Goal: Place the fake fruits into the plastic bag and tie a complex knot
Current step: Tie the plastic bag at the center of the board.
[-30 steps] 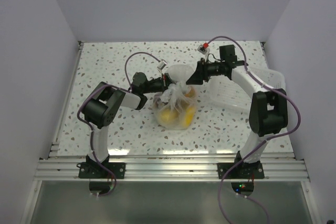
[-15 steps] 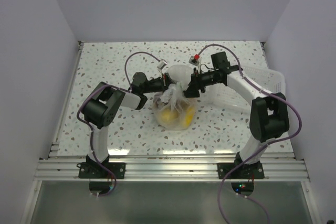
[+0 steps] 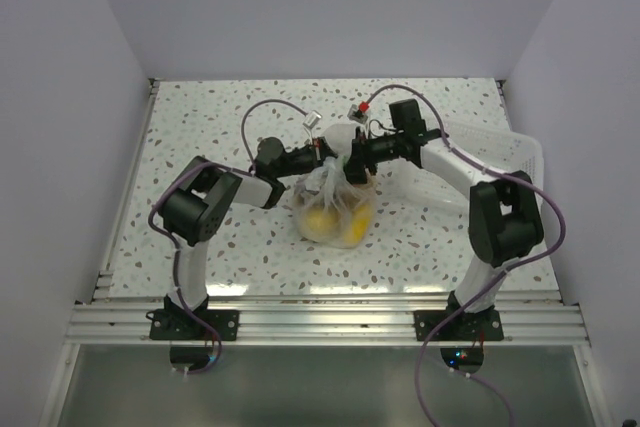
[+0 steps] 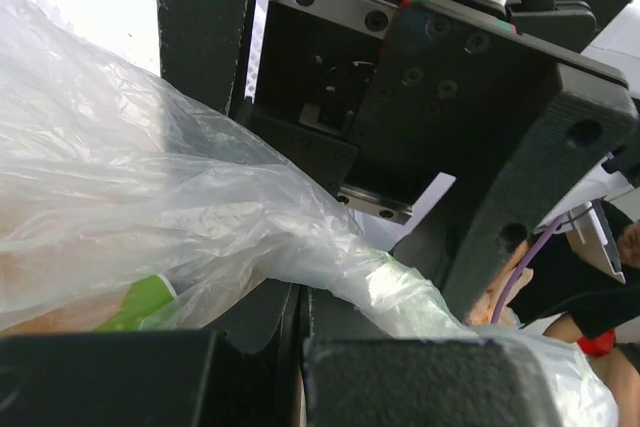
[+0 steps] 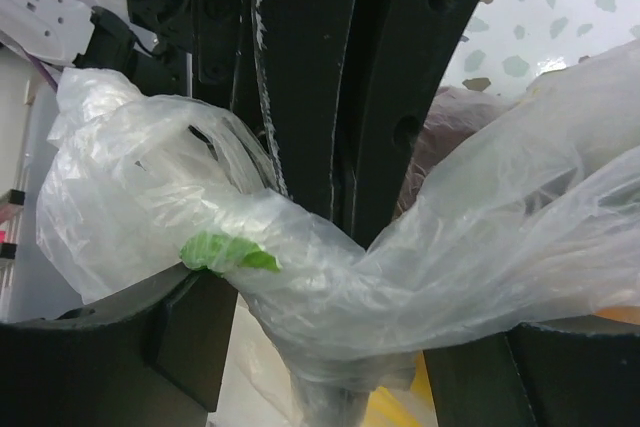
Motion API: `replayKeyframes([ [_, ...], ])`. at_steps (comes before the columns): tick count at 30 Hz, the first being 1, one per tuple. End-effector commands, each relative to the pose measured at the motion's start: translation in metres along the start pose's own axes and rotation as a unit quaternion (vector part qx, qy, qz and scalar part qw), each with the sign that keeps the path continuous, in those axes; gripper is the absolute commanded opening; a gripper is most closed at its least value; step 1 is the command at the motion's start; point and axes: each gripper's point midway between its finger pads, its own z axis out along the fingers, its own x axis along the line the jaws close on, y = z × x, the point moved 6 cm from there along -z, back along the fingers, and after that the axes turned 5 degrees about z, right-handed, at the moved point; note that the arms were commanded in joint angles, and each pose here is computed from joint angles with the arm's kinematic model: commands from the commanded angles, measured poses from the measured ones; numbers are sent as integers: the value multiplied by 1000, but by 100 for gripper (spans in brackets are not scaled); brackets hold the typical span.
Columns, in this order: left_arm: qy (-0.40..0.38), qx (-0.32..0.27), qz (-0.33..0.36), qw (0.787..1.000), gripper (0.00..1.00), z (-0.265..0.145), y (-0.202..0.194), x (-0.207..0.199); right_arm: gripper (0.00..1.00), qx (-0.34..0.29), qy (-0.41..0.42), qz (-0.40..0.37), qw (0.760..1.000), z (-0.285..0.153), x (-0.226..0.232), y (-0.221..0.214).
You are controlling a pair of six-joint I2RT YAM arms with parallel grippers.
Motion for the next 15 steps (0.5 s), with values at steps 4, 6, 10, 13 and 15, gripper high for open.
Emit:
replayKeyframes([
  [4, -150, -65, 158, 974, 0, 7, 10, -63, 74, -31, 1, -53, 998, 11, -7, 31],
  [6, -156, -61, 152, 974, 0, 7, 7, -66, 81, -32, -3, -61, 998, 13, -13, 33],
  [10, -154, -64, 155, 974, 0, 4, 9, -66, 91, -21, 4, -59, 998, 7, -10, 36],
  [13, -148, -64, 157, 974, 0, 0, 11, -64, 92, -21, 4, -63, 998, -18, -1, 45],
  [15, -144, -66, 160, 974, 0, -3, 13, -62, 93, -8, 1, -54, 998, -33, 4, 44],
])
